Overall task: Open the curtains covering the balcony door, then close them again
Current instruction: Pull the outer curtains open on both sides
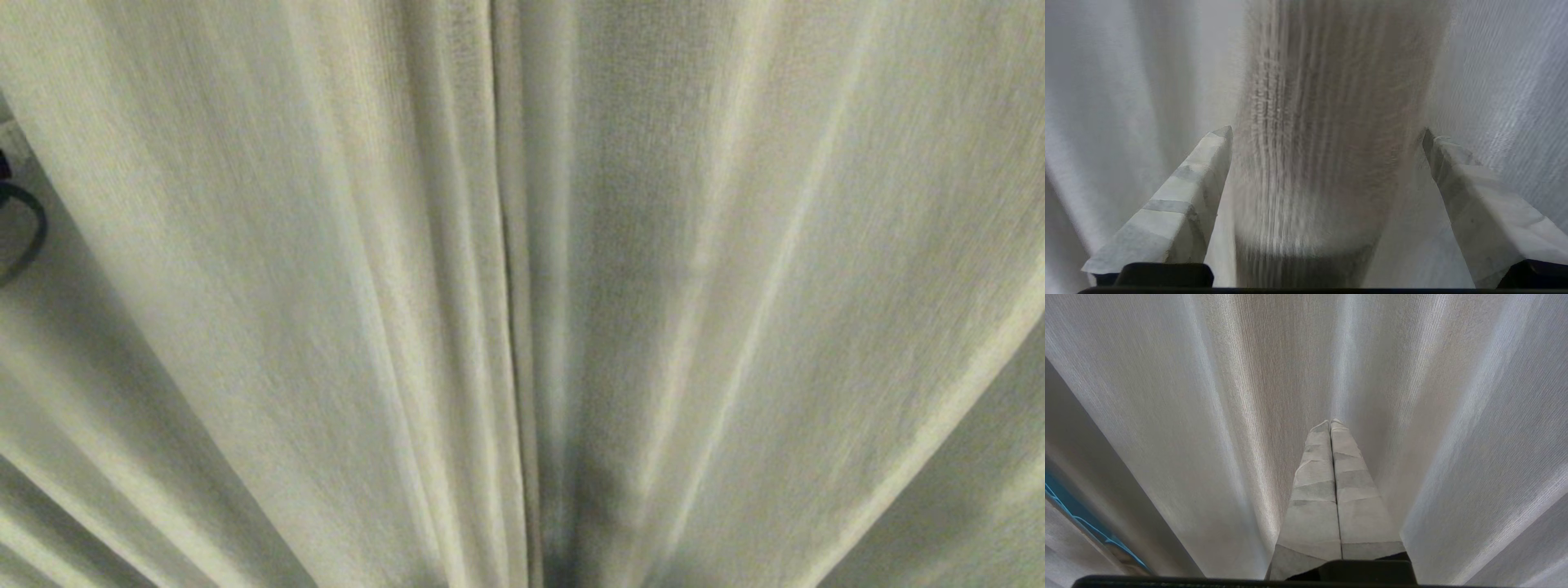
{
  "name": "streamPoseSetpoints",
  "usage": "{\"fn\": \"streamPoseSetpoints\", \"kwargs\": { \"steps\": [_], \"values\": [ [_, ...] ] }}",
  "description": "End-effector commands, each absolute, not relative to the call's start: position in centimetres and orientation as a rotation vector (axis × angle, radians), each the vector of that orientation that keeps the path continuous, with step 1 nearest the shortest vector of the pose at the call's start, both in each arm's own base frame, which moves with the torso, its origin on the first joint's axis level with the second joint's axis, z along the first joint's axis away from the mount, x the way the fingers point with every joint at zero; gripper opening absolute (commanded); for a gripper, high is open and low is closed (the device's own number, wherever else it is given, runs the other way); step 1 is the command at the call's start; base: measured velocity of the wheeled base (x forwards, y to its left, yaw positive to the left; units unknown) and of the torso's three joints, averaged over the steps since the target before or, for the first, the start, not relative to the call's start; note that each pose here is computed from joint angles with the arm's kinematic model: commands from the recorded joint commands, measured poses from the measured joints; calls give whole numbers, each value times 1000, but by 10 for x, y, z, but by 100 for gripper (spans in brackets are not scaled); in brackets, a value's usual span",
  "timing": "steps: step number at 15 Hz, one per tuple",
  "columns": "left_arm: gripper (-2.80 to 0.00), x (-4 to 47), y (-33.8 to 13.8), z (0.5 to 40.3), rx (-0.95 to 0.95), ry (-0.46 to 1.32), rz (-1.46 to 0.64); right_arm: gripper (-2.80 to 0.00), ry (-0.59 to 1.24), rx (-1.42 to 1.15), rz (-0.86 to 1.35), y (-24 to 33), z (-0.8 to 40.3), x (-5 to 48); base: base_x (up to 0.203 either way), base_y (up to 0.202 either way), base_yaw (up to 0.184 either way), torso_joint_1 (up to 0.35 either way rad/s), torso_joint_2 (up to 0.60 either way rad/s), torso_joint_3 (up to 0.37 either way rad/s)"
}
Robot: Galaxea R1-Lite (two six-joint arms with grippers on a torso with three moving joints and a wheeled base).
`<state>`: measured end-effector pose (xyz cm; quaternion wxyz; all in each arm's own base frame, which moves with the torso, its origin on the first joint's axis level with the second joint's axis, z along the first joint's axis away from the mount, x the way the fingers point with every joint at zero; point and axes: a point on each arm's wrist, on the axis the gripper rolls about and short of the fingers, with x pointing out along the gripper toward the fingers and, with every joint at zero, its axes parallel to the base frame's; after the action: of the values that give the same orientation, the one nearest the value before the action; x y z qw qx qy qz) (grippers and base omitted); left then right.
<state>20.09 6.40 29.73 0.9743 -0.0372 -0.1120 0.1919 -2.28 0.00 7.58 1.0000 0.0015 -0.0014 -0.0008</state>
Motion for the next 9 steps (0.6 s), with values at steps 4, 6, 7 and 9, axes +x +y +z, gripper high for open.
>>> {"fn": "streamPoseSetpoints", "kwargs": {
  "steps": [4,6,7,9],
  "values": [
    [-280,220,70,292,-85,-224,352,-280,-3,3,-2,0,76,-23,0,0,0,0,0,0],
    [-280,224,70,292,-80,-241,326,-280,-5,3,-2,0,76,-23,0,0,0,0,0,0],
    [-280,227,71,292,-77,-247,310,-280,-3,3,-2,0,76,-23,0,0,0,0,0,0],
    [-280,229,71,294,-72,-253,279,-280,-3,3,-2,0,76,-23,0,0,0,0,0,0]
  ]
}}
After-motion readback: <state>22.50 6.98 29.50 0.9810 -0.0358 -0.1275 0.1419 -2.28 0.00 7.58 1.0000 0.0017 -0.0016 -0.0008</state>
